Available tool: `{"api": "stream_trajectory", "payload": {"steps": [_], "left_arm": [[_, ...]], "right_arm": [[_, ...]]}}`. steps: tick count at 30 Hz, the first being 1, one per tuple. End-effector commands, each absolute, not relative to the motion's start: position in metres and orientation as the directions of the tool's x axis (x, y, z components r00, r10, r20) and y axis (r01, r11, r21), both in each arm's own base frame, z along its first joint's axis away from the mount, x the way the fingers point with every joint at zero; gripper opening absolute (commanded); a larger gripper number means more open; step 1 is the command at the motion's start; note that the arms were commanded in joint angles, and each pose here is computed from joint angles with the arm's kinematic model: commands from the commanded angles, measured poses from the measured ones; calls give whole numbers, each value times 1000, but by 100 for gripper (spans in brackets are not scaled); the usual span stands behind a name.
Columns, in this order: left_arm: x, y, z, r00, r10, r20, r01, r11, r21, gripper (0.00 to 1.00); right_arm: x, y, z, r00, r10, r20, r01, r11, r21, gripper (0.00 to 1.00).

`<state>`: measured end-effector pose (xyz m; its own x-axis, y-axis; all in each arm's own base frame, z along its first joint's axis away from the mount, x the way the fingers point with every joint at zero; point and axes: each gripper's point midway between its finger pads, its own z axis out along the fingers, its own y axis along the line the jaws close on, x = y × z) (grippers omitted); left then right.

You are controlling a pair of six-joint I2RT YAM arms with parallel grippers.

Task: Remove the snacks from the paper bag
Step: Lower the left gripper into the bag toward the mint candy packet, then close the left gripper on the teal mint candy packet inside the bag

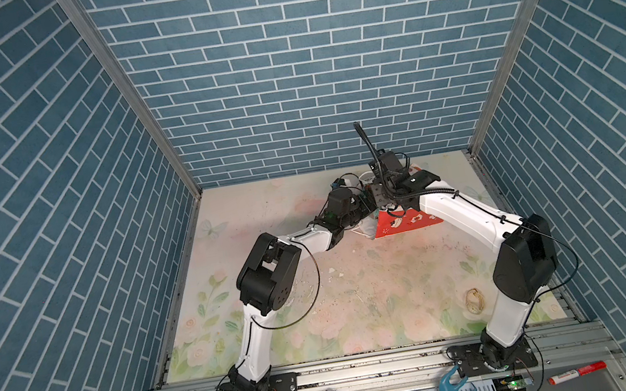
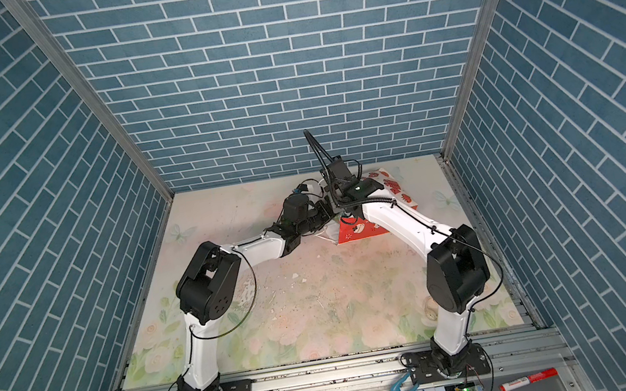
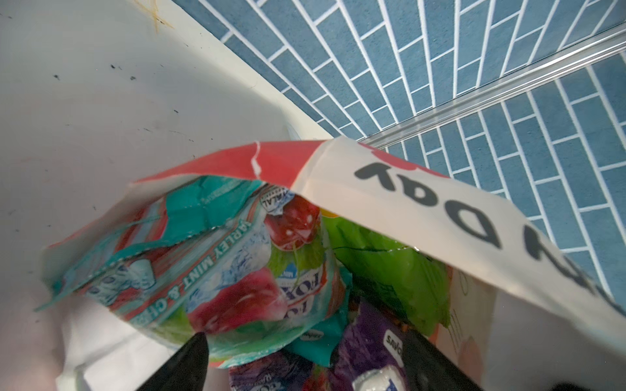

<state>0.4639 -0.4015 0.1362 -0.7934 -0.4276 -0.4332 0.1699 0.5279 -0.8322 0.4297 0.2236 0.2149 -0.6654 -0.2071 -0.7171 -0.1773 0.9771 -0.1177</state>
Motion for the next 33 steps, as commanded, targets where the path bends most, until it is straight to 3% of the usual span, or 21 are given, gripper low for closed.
{"api": "stream_trajectory", "payload": {"steps": [1,6,23,29,33], "left_arm": [[462,-402,140,-800,-404,-443,172,552,-816,92],[466,-415,129,-822,-437,-365,135,472,-871,95],[485,-396,81,-789,-457,-412,26,645,-764,84],[489,-399,73,-793,-452,-409,20,651,-759,65],[488,-397,74,-792,-453,-408,17,652,-758,40]], "right_arm": [[424,230,225,-662,-153,-734,-175,984,-47,0],[424,233,224,-665,-151,-732,-186,982,-34,0],[424,236,226,-663,-153,-732,-198,980,-26,0],[423,237,225,-663,-153,-733,-204,979,-20,0],[424,237,223,-665,-155,-730,-203,979,-23,0]]}}
